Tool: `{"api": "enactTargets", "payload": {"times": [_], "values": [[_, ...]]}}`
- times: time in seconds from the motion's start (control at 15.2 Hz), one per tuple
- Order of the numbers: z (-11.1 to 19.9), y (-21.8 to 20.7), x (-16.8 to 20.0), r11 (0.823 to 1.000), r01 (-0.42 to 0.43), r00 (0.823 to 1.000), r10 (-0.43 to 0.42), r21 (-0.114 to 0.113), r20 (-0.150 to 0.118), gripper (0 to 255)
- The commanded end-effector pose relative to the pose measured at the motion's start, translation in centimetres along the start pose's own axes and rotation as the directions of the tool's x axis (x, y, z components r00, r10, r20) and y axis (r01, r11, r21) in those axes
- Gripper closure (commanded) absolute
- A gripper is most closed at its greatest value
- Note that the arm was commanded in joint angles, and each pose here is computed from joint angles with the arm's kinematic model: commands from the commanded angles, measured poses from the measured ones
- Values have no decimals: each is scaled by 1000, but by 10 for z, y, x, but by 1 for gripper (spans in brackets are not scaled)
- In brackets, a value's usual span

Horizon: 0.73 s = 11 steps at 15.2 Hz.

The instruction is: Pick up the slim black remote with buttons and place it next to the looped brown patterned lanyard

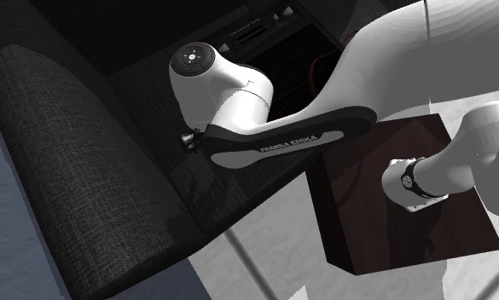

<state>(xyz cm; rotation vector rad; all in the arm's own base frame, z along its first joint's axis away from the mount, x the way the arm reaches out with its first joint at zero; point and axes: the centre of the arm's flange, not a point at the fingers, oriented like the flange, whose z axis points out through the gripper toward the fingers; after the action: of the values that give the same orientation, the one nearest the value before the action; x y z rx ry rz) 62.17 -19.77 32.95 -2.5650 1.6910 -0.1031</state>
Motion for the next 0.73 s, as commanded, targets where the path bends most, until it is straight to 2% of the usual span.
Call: {"api": "enactTargets", "payload": {"times": [0.0,0.2,0.26,0.66], "values": [[14,5,-1,1000,-5,1000,5,-21,18,0],[14,5,-1,1000,-5,1000,5,-21,18,0],[14,5,2,1000,-5,1000,5,-21,18,255],[11,4,6,1000,-5,1000,5,-22,17,255]]}}
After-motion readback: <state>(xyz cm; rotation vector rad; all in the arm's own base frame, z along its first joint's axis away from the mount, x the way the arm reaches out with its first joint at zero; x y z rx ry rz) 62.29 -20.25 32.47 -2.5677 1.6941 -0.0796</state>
